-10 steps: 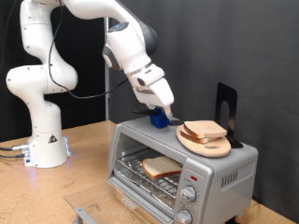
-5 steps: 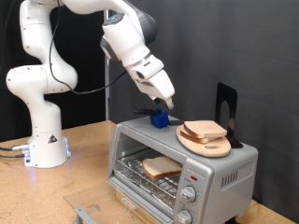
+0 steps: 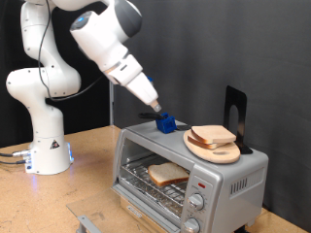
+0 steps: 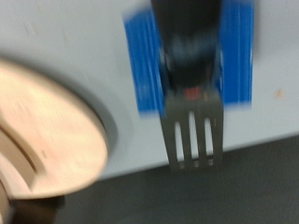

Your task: Make a piece of toast with the oven

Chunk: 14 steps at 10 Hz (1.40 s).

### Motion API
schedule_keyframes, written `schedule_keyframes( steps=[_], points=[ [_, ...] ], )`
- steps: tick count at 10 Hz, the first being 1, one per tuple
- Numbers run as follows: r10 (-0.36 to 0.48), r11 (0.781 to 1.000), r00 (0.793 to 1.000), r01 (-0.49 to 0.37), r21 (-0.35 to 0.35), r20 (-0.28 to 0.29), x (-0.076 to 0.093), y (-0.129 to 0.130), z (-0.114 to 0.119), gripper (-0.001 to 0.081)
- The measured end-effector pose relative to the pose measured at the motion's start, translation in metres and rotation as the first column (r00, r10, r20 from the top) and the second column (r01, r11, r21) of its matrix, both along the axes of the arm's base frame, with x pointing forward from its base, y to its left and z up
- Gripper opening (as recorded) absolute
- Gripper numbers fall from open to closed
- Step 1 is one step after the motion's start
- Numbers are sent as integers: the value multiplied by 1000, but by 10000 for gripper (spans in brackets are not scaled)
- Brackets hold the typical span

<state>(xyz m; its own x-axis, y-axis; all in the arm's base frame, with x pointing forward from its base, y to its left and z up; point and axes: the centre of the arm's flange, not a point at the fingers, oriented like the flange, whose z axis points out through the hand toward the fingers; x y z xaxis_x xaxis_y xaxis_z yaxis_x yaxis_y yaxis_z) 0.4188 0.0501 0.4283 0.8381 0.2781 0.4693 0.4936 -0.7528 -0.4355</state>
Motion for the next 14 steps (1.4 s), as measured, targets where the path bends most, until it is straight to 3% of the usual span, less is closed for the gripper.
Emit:
schedule_keyframes(
  steps=[2, 5, 9, 11, 13, 14],
  points=[
    [-6, 1000, 1000, 6, -19, -20, -3, -26, 1, 808],
    [15, 999, 1000, -15, 28, -1, -6, -35, 1, 808],
    [4, 994, 999, -8, 109, 37, -30, -99, 11, 808],
    [3, 995, 999, -6, 100, 37, -43, -130, 14, 808],
    [8, 995, 999, -11, 95, 33, -46, -134, 13, 808],
    [-24, 989, 999, 28, 142, -28, -48, -132, 12, 808]
  ],
)
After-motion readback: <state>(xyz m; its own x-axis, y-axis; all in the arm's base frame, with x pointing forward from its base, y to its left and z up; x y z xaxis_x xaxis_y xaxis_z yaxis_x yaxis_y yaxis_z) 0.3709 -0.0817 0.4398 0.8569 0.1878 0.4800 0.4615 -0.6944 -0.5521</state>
